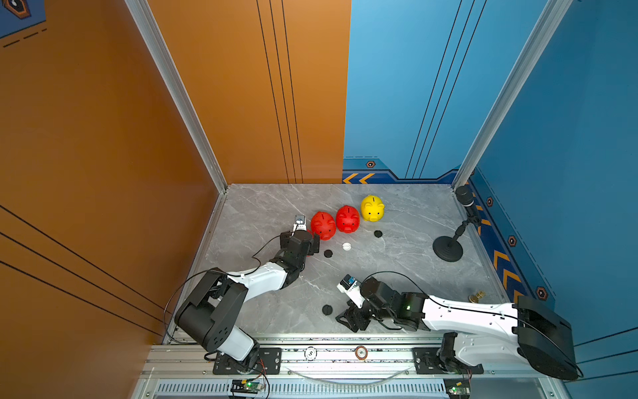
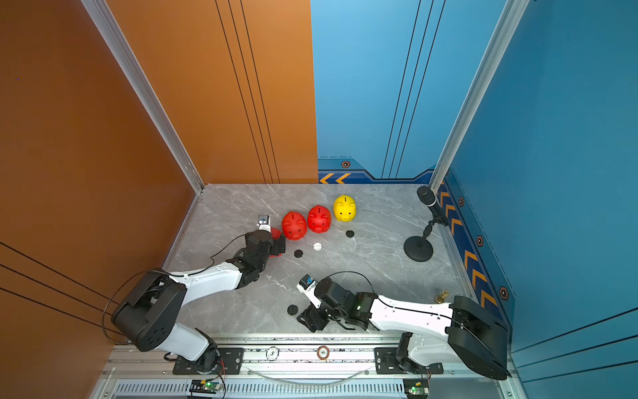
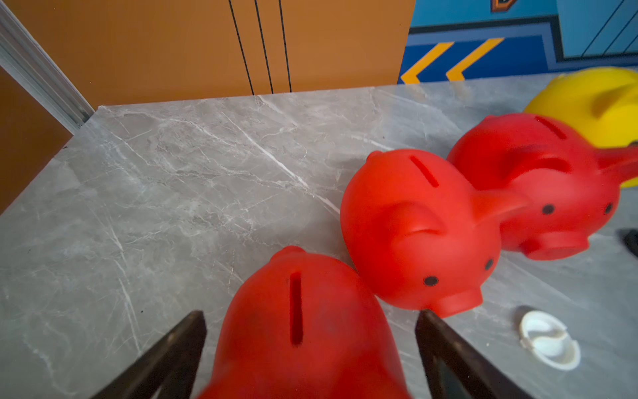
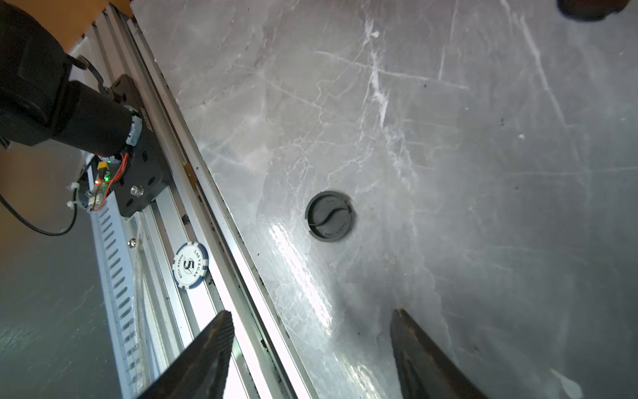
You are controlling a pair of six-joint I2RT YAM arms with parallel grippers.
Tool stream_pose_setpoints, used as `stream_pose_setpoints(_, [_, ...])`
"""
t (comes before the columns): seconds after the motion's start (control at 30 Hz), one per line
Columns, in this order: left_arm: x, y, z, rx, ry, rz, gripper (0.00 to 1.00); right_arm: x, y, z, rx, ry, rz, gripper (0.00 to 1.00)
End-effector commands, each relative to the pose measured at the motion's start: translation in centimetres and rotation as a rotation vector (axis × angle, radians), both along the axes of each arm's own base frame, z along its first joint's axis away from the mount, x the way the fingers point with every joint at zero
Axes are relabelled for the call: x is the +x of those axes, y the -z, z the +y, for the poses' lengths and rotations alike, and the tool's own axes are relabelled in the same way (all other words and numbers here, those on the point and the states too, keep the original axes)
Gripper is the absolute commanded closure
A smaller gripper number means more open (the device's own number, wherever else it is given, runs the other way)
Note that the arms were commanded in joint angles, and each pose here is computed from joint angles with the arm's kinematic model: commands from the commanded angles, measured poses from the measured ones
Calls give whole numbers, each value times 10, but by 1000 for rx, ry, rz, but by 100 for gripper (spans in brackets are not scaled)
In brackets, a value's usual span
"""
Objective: Open piggy banks
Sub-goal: Place the piggy bank at the center of the board, then move the lid to the center of the board.
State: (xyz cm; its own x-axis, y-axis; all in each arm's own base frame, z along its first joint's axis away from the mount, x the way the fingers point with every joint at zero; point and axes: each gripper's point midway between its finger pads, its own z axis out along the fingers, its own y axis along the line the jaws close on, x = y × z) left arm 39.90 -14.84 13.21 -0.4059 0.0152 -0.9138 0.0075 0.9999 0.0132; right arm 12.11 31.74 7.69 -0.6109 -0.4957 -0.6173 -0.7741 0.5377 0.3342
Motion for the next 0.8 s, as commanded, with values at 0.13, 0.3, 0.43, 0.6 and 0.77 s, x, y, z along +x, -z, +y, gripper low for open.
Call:
stream_pose_setpoints(0.13, [-8,-49,4,-33,-23,20,2,-3,27,16,-95,-1,-37,32])
stream_pose_setpoints(0.3, [-39,-76,23,-128,-28,28,2,2,37,28,-131,20,-91,39])
stream_pose_setpoints(0.43, [-67,-92,43,-223,-38,30,2,11,45,36,-150,61,-100,49])
stream_pose_setpoints(0.6, [-98,-95,64,-279,-55,30,2,26,58,47,-176,81,-79,67])
stream_pose_setpoints(0.77, [-113,-85,75,-309,-72,55,2,56,64,70,-158,79,-76,82])
